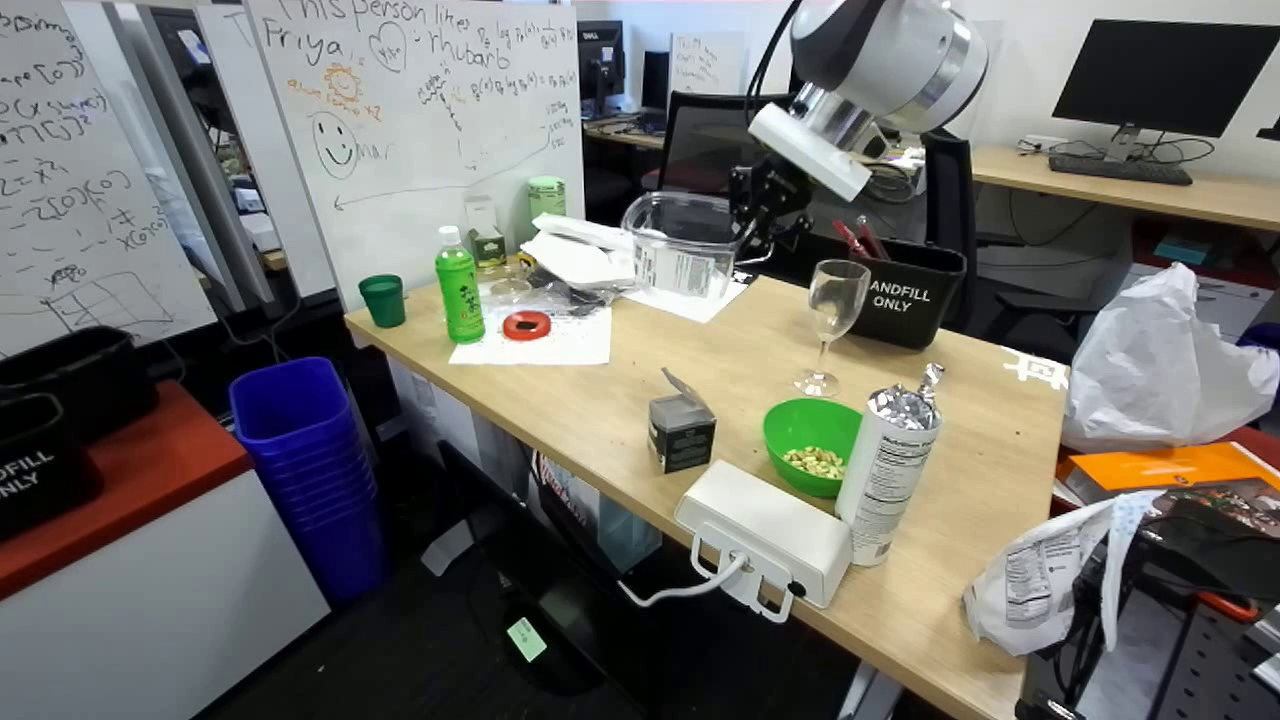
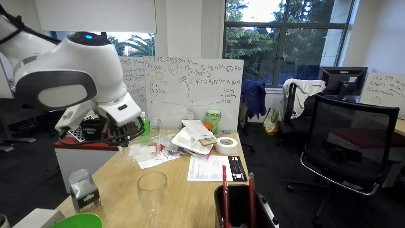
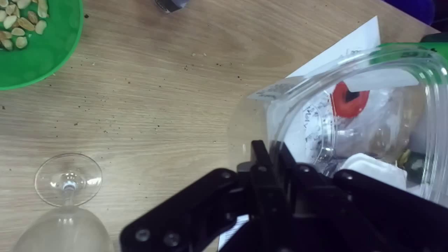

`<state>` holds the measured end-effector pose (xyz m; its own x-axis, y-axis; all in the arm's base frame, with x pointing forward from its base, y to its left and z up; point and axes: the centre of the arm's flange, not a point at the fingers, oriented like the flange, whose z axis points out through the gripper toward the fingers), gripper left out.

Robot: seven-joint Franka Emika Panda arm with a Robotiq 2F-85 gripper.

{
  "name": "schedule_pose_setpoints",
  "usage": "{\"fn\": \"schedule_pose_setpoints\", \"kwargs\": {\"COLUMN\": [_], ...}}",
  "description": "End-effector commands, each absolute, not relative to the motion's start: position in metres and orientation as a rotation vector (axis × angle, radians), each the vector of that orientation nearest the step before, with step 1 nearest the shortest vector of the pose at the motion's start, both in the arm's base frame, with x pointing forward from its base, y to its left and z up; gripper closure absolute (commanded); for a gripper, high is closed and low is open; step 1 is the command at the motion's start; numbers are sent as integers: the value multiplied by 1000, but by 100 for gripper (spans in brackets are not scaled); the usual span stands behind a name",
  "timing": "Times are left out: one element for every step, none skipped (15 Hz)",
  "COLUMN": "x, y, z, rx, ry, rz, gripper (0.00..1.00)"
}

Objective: Pick up the bowl and put it on the right side of the table

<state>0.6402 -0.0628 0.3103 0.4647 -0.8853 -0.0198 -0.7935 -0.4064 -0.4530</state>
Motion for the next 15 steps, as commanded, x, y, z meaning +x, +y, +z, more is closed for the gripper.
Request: {"fn": "schedule_pose_setpoints", "kwargs": {"x": [596,586,574,564,553,541,530,519,508,498,487,478,469,459,449], "y": [-82,-87,-94,-101,-108,-118,-127,-136,-145,-154,-164,-173,-182,-191,-199], "z": [350,364,379,393,405,418,428,436,442,446,447,447,444,440,434], "rx": [-2286,-2279,-2271,-2257,-2237,-2216,-2200,-2184,-2165,-2145,-2127,-2112,-2081,-2038,-1987], "ry": [1334,1321,1321,1334,1351,1387,1435,1493,1548,1628,1717,1787,1862,1938,2013], "rz": [-282,-287,-299,-315,-337,-354,-366,-389,-412,-429,-455,-465,-483,-491,-470], "gripper": [98,98,98,98,98,98,98,98,98,98,98,98,98,98,98]}}
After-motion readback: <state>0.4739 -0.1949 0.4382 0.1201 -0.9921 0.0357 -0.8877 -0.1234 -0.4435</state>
